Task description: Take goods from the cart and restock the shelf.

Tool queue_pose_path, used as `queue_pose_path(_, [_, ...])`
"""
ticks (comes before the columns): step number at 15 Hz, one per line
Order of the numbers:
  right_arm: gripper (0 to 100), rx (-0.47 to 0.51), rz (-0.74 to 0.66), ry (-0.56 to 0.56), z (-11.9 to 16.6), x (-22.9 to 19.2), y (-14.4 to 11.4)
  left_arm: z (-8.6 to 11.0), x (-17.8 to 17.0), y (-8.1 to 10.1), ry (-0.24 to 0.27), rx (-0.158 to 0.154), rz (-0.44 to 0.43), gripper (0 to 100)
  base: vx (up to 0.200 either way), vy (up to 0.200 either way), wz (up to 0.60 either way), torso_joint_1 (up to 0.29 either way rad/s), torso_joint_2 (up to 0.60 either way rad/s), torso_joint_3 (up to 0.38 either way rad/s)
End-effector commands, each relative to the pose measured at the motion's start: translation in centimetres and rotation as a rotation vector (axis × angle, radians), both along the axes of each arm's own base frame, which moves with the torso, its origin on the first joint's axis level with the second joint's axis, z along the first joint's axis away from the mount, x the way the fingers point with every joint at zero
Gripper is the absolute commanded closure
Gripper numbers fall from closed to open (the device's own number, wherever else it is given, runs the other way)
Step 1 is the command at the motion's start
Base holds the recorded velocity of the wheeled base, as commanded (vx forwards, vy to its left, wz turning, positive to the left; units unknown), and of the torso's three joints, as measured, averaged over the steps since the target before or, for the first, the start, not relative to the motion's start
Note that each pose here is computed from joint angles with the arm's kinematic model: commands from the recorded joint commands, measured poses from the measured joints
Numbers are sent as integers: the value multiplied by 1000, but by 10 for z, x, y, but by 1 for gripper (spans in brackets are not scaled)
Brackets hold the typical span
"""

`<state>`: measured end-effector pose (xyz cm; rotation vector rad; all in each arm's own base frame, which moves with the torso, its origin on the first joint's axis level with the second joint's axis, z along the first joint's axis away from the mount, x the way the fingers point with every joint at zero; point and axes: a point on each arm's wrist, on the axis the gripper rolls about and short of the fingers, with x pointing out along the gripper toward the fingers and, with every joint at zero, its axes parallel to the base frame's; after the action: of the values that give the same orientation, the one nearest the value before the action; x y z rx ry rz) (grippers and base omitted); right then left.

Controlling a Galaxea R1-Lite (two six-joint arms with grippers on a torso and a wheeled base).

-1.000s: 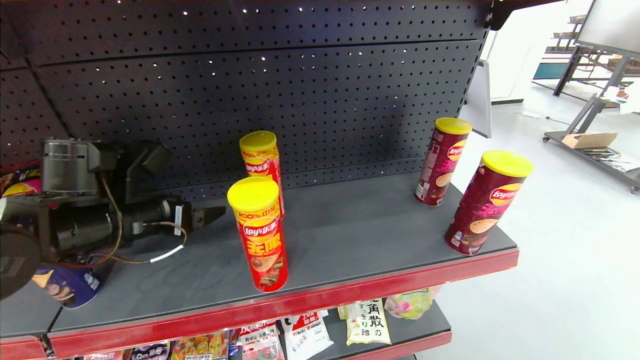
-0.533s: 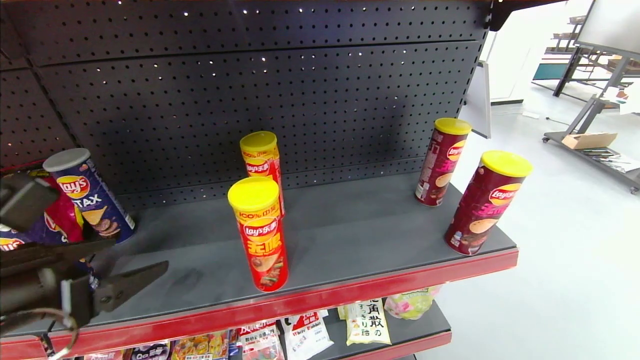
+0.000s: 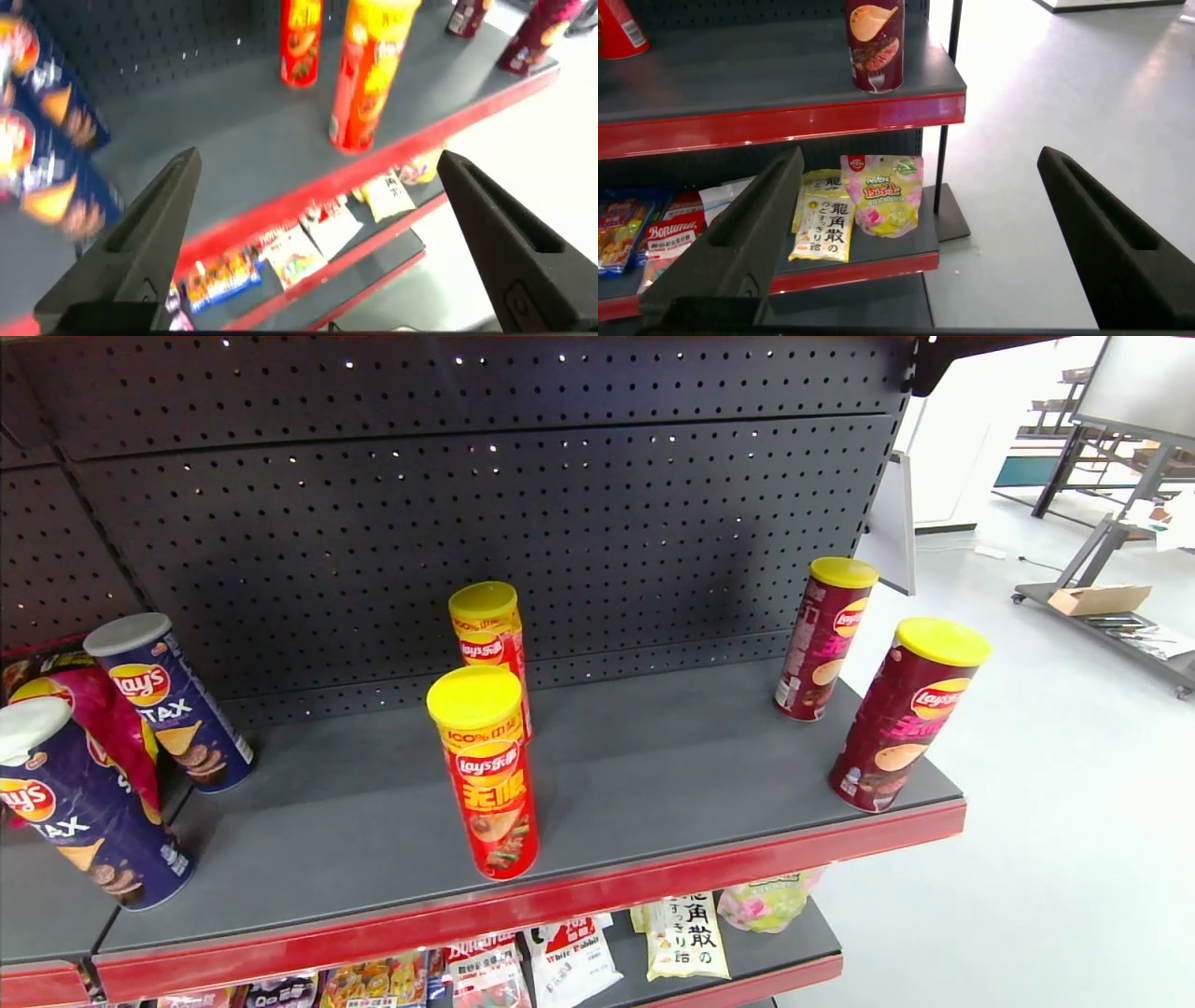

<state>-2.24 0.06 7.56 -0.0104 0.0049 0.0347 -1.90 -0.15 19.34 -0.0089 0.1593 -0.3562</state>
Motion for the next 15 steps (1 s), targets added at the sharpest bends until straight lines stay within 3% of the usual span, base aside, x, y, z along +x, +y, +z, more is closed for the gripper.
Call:
queue_pose_path(1, [0, 0, 1, -1, 0, 0, 0, -24, -32, 5, -82, -13, 14, 0, 0, 0, 0, 0, 0, 0])
queue_pose_path(3, [0, 0, 1, -1, 0, 0, 0, -41, -38, 8, -85, -5, 95, 0, 0, 0, 0, 0, 0, 0])
queue_pose_path(5, [0, 0, 1, -1, 0, 0, 0, -57, -30, 10, -12, -9, 285, 0, 0, 0, 0, 0, 0, 0])
queue_pose_path(8, [0, 4, 5, 0, 0, 0, 0, -74, -23, 11, 39, -1, 376, 0, 0, 0, 0, 0, 0, 0])
queue_pose_path(9, [0, 6, 5, 0, 0, 0, 0, -87, -16, 11, 67, -25, 428, 0, 0, 0, 0, 0, 0, 0])
queue_pose_path(10, [0, 4, 7, 0, 0, 0, 0, -101, -11, 11, 101, -29, 464, 0, 0, 0, 0, 0, 0, 0])
queue_pose_path(11, [0, 4, 7, 0, 0, 0, 0, -101, -8, 10, 62, -59, 463, 0, 0, 0, 0, 0, 0, 0])
queue_pose_path(12, [0, 4, 7, -2, 0, 0, 0, -102, -7, 10, 49, -64, 451, 0, 0, 0, 0, 0, 0, 0])
queue_pose_path(14, [0, 3, 7, 0, 0, 0, 0, -110, 3, 6, -60, -46, 341, 0, 0, 0, 0, 0, 0, 0])
queue_pose_path(15, [0, 3, 7, 0, 0, 0, 0, -111, 4, 5, -99, -22, 275, 0, 0, 0, 0, 0, 0, 0])
